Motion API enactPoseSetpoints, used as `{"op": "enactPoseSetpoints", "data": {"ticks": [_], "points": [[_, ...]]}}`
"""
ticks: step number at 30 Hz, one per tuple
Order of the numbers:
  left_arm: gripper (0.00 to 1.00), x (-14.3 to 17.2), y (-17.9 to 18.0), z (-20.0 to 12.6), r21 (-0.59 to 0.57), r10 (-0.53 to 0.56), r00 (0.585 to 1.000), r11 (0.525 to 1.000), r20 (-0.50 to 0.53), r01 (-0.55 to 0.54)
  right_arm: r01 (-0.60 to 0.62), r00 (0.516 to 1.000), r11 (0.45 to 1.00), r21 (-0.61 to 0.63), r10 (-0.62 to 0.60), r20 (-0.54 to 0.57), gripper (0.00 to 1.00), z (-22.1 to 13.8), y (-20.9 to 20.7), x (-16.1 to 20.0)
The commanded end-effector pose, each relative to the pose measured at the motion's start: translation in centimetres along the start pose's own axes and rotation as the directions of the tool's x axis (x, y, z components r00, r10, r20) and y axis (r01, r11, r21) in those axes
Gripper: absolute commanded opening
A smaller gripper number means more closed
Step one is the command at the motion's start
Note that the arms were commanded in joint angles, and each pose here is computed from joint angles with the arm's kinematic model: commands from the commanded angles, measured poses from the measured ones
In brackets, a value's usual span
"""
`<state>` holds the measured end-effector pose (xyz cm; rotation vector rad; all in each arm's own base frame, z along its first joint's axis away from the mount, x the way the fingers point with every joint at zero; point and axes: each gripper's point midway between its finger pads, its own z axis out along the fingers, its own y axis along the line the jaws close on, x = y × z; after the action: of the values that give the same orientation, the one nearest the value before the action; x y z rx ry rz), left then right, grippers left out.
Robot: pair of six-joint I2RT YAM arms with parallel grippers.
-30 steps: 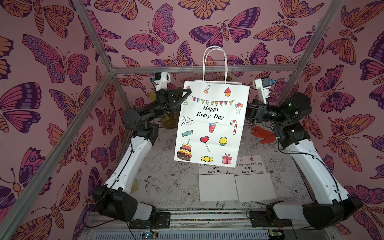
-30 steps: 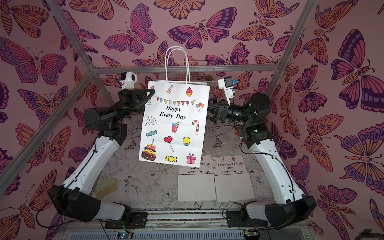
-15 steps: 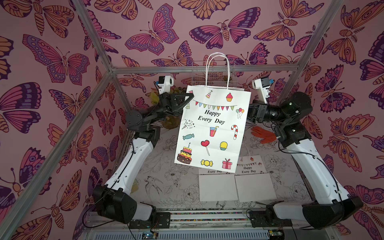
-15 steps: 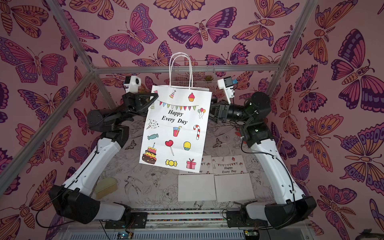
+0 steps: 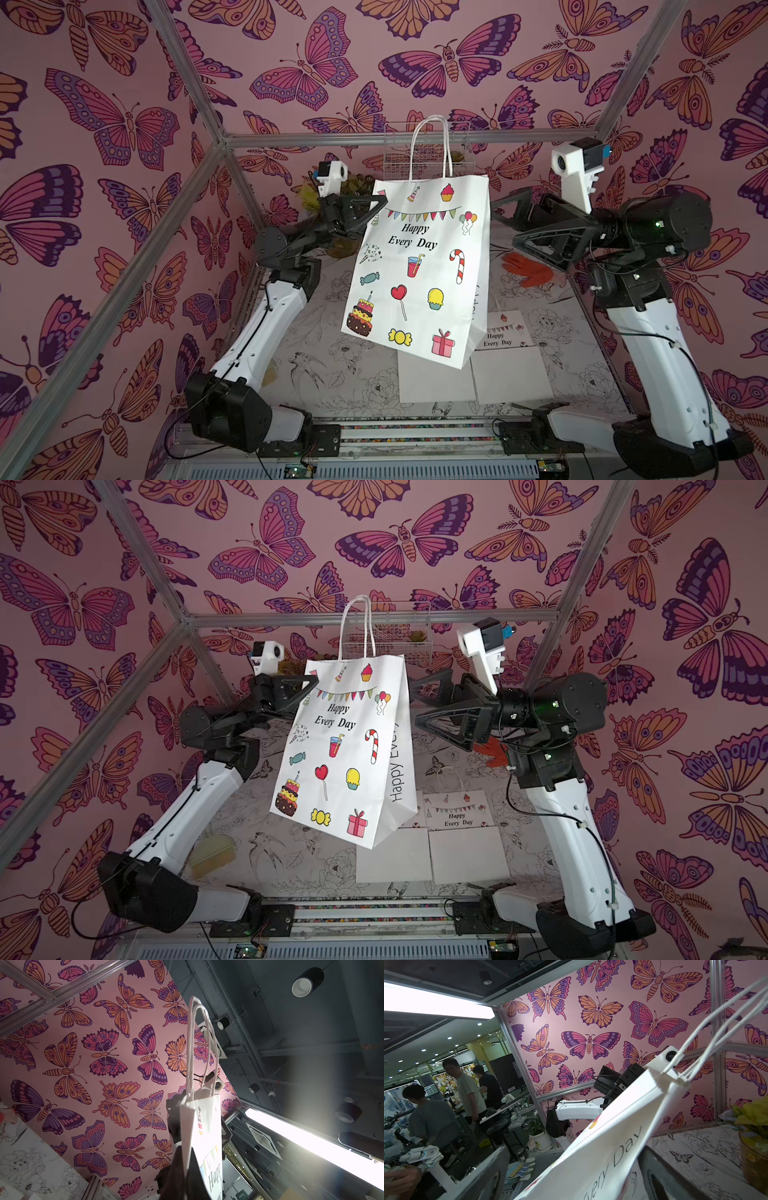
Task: Put away the paper bag
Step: Press the paper bag.
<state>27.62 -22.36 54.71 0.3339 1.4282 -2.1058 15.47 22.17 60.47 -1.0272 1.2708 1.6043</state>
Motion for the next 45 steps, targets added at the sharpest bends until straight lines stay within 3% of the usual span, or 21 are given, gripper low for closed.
{"op": "enactPoseSetpoints", "data": {"ticks": [1,10,19,24,29,45], "points": [[0.00,0.3,-1.9,-0.1,0.005,0.102,0.995,0.995,0.006,-0.102,-0.032,0.999,0.999,-0.034,0.031,-0.032,0.99,1.0,0.2,0.7],[0.00,2.1,-3.2,-0.5,-0.073,0.183,0.982,0.980,-0.042,-0.186,-0.160,0.987,0.987,0.015,0.160,-0.034,0.94,2.8,-3.7,1.5],[0.00,2.9,-1.7,-1.3,-0.165,0.216,0.975,0.961,-0.047,-0.221,-0.181,0.983,0.983,0.036,0.182,-0.032,0.97,2.8,-3.8,1.4],[0.00,2.7,-2.3,-1.4,-0.166,0.237,0.971,0.957,-0.025,-0.238,-0.222,0.975,0.970,0.101,0.224,-0.002,0.90,2.6,-5.8,2.4],[0.00,2.7,-2.9,-1.5,-0.164,0.256,0.967,0.954,-0.005,-0.253,-0.222,0.975,0.963,0.150,0.217,0.051,0.89,2.4,-6.8,3.0],[0.00,3.0,-4.3,-1.8,-0.156,0.297,0.955,0.944,0.026,-0.290,-0.235,0.969,0.958,0.163,0.218,0.115,0.69,4.2,-7.4,3.5]]}}
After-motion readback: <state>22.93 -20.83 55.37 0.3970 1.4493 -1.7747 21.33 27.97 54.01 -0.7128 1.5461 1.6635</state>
